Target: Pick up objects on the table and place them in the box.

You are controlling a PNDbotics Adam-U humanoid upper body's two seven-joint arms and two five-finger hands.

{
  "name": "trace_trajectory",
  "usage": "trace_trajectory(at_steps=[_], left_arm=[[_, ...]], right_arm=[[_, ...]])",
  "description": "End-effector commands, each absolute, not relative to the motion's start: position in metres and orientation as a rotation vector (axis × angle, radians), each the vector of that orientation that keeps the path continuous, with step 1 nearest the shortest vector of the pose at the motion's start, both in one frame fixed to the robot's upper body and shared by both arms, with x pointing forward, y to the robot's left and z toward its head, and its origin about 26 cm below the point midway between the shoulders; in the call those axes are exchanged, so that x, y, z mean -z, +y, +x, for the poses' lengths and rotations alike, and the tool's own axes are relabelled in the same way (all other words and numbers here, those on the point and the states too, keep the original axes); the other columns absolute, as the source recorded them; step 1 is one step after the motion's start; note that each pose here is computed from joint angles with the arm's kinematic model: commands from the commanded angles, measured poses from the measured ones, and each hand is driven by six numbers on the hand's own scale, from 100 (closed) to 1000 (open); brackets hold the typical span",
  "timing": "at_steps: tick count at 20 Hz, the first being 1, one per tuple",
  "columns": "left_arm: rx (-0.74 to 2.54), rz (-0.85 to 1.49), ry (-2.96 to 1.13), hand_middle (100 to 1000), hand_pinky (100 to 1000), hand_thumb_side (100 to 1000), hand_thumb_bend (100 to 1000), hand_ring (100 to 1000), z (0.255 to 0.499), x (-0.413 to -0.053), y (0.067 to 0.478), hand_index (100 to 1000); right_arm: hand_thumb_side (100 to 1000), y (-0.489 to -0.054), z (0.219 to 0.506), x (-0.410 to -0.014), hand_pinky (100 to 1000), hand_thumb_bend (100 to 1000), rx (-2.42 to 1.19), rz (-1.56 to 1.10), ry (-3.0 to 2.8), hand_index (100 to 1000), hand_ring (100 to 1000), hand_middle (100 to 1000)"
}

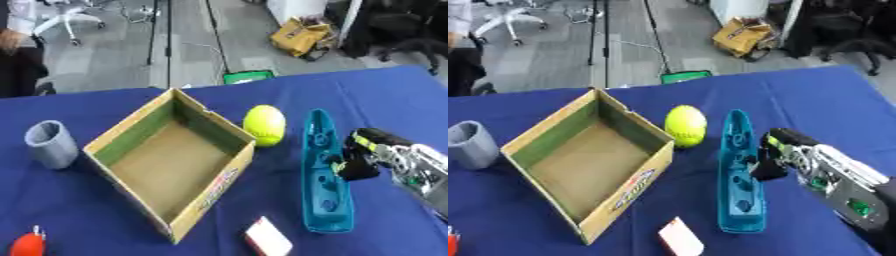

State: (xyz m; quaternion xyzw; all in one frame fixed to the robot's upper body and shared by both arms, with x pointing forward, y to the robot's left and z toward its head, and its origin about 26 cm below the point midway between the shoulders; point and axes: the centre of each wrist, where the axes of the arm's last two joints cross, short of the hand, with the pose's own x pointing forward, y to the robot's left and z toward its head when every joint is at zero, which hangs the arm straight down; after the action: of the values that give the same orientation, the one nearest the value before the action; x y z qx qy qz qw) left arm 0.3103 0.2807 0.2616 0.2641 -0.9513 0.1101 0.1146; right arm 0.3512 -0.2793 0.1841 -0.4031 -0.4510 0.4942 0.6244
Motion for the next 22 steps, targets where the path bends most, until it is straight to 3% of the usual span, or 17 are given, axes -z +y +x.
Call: trace_trajectory(at_steps=[1, 22], left_arm=[[-0.325, 0.777, -2.826, 968, 892, 992, 100, 957, 0.307, -0.271, 0.281, 969], [-0.311, 0.778, -2.825, 967, 891, 985, 100, 955, 0.307, -0.27, 0.282, 968]], right_arm=[[316, -0.282, 0.349, -0.205, 817, 100, -1.157, -1.012, -1.07, 358, 617, 214], [392, -0.258, 0.336, -0.258, 789, 100, -1.356, -1.501, -1.286, 357, 617, 225]])
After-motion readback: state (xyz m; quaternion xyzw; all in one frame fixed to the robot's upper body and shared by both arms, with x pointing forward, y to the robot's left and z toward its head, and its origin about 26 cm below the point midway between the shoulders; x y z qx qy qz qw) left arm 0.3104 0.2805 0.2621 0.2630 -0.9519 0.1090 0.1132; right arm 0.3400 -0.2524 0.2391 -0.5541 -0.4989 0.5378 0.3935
